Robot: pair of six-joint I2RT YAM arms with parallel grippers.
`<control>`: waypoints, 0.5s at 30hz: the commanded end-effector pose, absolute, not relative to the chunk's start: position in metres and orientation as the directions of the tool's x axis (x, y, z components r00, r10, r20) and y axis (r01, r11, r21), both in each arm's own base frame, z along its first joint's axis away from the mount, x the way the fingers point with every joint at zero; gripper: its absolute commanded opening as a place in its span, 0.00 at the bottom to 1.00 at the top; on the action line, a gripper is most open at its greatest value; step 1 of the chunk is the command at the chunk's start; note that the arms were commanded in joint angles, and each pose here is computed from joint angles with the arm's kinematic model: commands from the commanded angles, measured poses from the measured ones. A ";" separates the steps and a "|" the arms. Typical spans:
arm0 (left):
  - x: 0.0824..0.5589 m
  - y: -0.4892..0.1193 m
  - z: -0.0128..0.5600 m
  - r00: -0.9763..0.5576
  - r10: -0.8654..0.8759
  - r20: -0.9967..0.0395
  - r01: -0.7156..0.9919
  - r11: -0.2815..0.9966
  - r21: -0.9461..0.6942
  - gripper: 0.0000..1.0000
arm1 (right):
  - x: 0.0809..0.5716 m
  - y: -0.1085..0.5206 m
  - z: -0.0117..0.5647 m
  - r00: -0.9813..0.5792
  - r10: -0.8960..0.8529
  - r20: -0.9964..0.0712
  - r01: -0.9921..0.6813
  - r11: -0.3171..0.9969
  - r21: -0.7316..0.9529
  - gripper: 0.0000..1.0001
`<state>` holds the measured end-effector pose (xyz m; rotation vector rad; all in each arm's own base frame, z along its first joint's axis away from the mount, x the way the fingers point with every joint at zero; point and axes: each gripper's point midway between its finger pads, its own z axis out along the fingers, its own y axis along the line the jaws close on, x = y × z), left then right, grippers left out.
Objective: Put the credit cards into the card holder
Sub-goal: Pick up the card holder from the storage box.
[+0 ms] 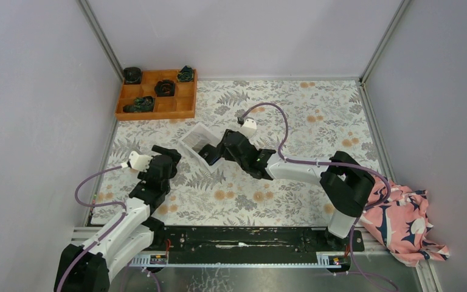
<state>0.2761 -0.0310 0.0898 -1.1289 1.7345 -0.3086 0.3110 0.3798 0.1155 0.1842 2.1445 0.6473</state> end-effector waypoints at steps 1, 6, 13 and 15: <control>0.282 -0.032 0.096 -0.026 -0.802 -0.597 -0.511 0.524 -0.682 0.96 | 0.320 0.385 0.142 -0.565 0.472 -0.676 -0.055 0.797 0.602 0.54; 0.284 -0.035 0.094 -0.032 -0.808 -0.589 -0.506 0.521 -0.687 0.96 | 0.319 0.385 0.133 -0.575 0.487 -0.657 -0.031 0.790 0.613 0.54; 0.284 -0.036 0.094 -0.030 -0.811 -0.585 -0.502 0.518 -0.693 0.96 | 0.318 0.387 0.121 -0.591 0.490 -0.641 -0.005 0.792 0.610 0.55; 0.284 -0.036 0.096 -0.027 -0.811 -0.585 -0.497 0.518 -0.696 0.96 | 0.317 0.386 0.114 -0.596 0.489 -0.637 0.003 0.795 0.607 0.55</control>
